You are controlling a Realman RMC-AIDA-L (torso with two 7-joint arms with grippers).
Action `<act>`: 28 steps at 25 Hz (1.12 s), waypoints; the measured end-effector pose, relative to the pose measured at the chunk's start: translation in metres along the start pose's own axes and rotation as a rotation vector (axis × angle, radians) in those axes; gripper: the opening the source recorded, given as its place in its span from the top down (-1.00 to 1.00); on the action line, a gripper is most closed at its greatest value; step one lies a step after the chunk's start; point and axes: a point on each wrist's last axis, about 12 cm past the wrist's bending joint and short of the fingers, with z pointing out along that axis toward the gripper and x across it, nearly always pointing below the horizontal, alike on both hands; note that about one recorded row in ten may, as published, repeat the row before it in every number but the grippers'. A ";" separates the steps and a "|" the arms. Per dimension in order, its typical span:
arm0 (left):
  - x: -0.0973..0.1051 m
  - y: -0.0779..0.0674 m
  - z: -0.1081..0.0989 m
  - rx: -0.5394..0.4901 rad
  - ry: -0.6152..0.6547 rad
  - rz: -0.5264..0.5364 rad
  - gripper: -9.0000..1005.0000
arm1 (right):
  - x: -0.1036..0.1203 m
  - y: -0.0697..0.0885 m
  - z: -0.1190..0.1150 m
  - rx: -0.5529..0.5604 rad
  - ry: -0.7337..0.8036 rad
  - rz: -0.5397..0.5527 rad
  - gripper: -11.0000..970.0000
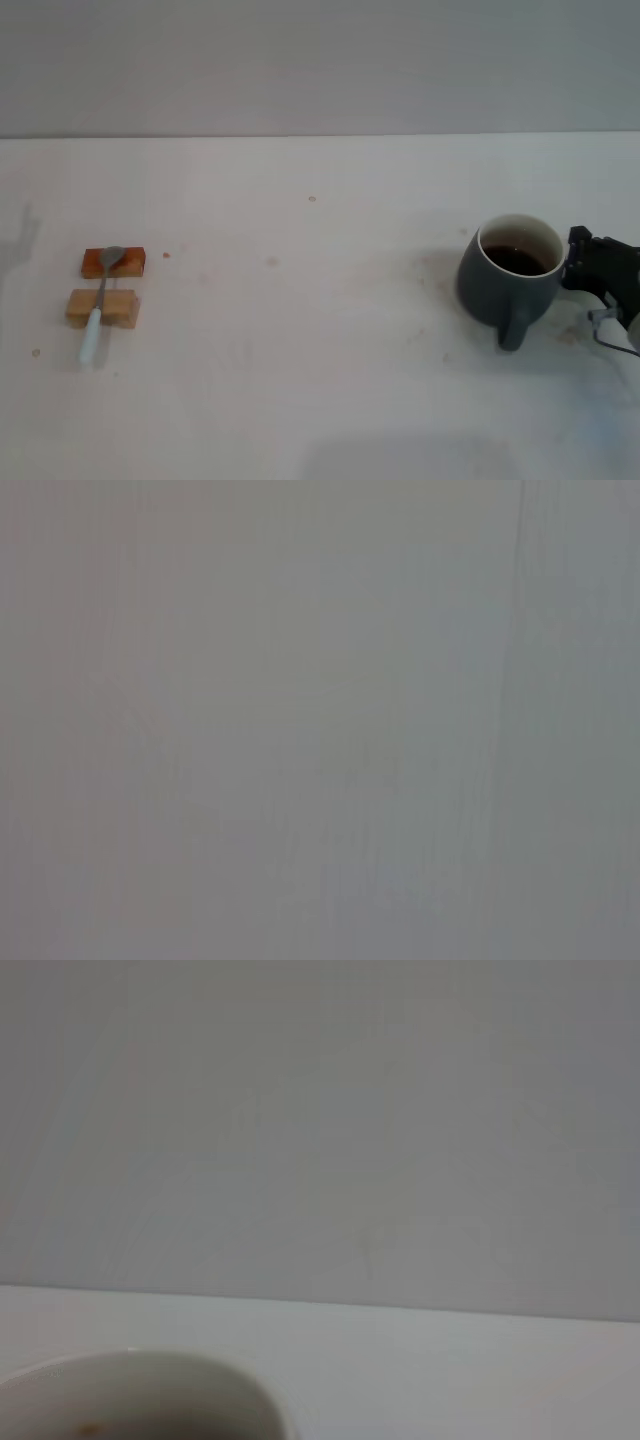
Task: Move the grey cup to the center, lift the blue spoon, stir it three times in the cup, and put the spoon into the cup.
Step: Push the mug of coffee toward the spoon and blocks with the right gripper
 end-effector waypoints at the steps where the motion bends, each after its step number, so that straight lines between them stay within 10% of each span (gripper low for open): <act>1: 0.000 0.000 0.000 0.001 0.000 0.000 -0.60 | 0.000 0.002 0.000 -0.007 0.000 -0.002 0.97; 28: -0.002 0.002 -0.006 0.004 -0.034 -0.005 -0.60 | -0.026 0.061 0.024 -0.241 0.010 0.009 0.95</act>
